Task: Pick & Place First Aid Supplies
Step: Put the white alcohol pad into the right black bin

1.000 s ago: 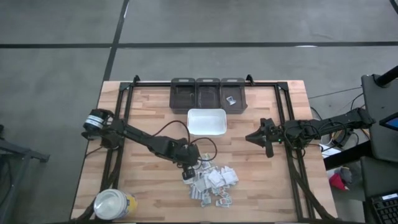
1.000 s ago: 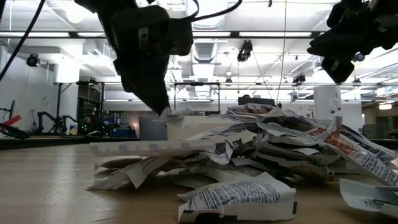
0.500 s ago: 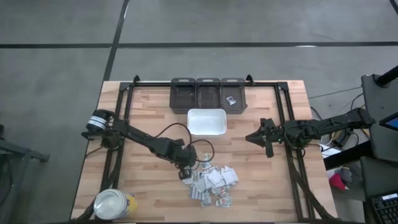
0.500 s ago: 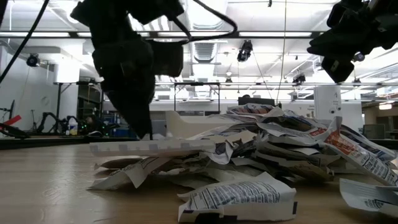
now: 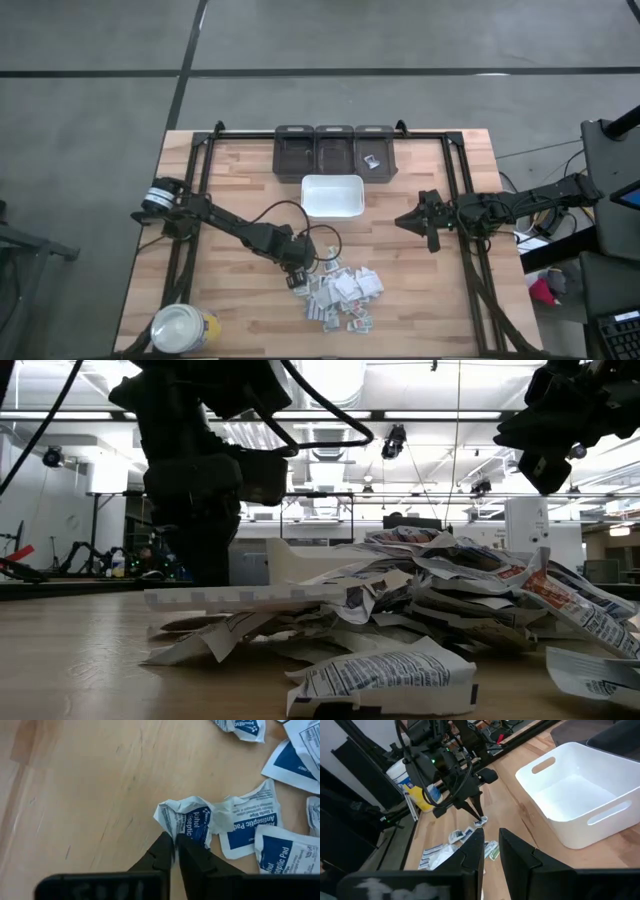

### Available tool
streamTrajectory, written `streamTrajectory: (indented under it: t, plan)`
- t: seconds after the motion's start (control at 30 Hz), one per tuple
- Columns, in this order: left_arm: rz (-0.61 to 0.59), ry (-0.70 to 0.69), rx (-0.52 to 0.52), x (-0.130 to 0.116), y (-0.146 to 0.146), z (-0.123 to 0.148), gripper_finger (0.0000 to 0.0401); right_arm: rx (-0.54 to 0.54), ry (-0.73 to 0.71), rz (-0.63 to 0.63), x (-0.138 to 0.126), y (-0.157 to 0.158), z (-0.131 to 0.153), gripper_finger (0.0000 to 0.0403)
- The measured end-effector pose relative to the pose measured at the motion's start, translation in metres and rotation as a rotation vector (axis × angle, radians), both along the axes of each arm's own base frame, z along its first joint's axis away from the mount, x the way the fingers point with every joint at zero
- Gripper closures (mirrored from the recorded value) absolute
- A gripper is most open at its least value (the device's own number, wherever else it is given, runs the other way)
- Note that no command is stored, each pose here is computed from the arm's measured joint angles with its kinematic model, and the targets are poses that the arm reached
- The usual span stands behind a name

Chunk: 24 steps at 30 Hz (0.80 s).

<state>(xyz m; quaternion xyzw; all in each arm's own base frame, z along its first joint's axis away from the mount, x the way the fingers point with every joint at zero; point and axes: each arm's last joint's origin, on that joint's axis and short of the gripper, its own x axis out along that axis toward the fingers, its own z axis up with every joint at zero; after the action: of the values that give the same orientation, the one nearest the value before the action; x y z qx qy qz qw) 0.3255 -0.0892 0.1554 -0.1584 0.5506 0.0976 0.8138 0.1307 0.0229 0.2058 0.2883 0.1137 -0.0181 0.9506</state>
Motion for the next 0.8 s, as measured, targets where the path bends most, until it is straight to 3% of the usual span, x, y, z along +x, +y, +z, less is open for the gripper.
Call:
streamTrajectory:
  t: [0.33, 0.63, 0.8]
  plan:
    - [0.030, 0.093, 0.015, -0.009, 0.002, -0.002, 0.0287, 0.003, 0.000, -0.001, 0.000, 0.000, 0.000, 0.0346]
    - [0.093, 0.093, -0.007, -0.011, 0.003, 0.001, 0.0282, 0.002, 0.000, -0.001, 0.000, 0.000, 0.000, 0.0346]
    - [0.058, 0.027, -0.016, -0.007, 0.002, 0.008, 0.0282, -0.003, 0.000, 0.000, 0.000, 0.000, 0.000, 0.0346]
